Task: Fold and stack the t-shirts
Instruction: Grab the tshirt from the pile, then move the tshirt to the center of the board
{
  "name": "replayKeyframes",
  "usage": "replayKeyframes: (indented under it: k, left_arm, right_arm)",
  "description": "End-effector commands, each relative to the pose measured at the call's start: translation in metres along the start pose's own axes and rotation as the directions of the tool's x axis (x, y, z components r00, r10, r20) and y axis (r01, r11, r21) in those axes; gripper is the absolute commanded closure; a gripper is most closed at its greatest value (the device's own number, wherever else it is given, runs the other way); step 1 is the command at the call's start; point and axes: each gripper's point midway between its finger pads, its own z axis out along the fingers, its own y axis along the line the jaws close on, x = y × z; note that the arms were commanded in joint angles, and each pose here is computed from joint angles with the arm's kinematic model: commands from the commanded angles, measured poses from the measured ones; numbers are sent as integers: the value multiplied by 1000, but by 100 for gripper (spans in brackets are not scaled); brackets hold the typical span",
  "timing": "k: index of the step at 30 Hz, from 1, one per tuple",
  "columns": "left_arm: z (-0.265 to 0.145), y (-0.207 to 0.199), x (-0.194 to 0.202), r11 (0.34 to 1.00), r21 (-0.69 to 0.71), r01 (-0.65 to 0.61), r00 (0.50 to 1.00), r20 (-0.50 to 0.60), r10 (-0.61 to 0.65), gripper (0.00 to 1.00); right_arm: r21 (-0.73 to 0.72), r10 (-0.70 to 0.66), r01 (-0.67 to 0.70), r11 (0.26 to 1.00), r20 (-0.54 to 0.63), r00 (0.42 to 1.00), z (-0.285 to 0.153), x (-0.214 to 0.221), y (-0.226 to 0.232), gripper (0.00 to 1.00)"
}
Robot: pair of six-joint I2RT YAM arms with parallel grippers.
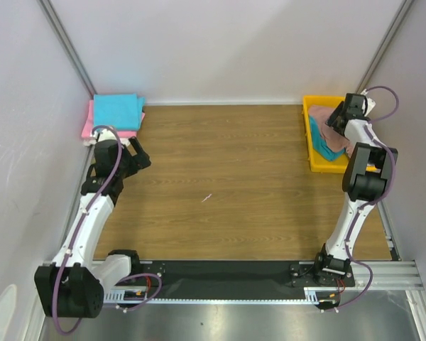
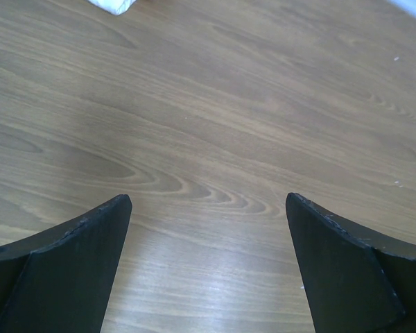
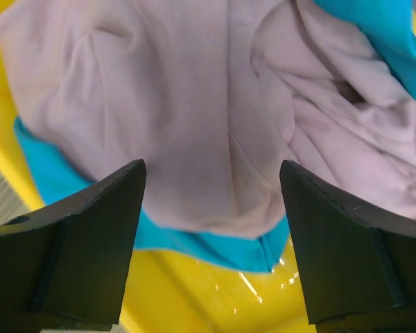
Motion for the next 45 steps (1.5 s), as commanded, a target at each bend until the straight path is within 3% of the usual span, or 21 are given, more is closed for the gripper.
replayKeyframes:
  k: [1, 6, 9, 10, 12, 13, 19, 26, 30, 33, 40, 43, 45]
  left_arm:
    - [5, -6, -26, 999, 5, -35, 998, 47, 35, 0]
    - [10, -8, -28, 999, 0, -49, 998, 29, 49, 0]
    - [7, -10, -35, 998, 8, -58, 997, 45, 58, 0]
    - [5, -12, -38, 998, 14, -61, 997, 56, 60, 0]
    - [2, -13, -43, 997, 21, -74, 995, 69, 72, 0]
    - [1, -14, -44, 997, 23, -78, 994, 73, 77, 0]
    - [4, -23, -49, 993, 65, -99, 992, 82, 93, 0]
    - [1, -42, -61, 982, 156, -110, 986, 140, 88, 0]
    - [-9, -56, -73, 961, 225, -159, 970, 217, 110, 0]
    - [-13, -62, -81, 954, 240, -181, 962, 243, 121, 0]
    - [-34, -92, -86, 901, 365, -233, 955, 260, 142, 0]
    - [-47, -105, -84, 867, 404, -290, 944, 267, 191, 0]
    - [-55, -108, -86, 859, 406, -314, 936, 281, 209, 0]
  right_arm:
    - [-17, 9, -8, 1000, 107, 994, 5, -41, 10, 21]
    - [-11, 1, 0, 1000, 94, 996, 24, -34, 13, 33]
    - [-4, -6, 7, 1000, 92, 996, 27, -35, 13, 56]
    - [-5, -6, 6, 1000, 98, 995, 24, -39, 14, 75]
    - [7, -6, 5, 1000, 119, 993, 17, -50, 13, 95]
    - [9, -6, 5, 1000, 139, 990, 7, -61, 14, 100]
    - [18, -81, 79, 997, 284, 955, -60, -125, 29, 100]
    - [-108, -73, 144, 984, 492, 868, -183, -217, 68, 100]
    - [-200, -21, 171, 965, 592, 806, -265, -258, 85, 100]
    - [-275, 19, 240, 931, 694, 720, -341, -277, 104, 100]
    - [-429, 73, 461, 777, 788, 611, -477, -250, 163, 100]
    - [-479, 74, 556, 680, 799, 597, -516, -219, 190, 100]
    - [-505, 58, 578, 641, 782, 620, -520, -197, 204, 100]
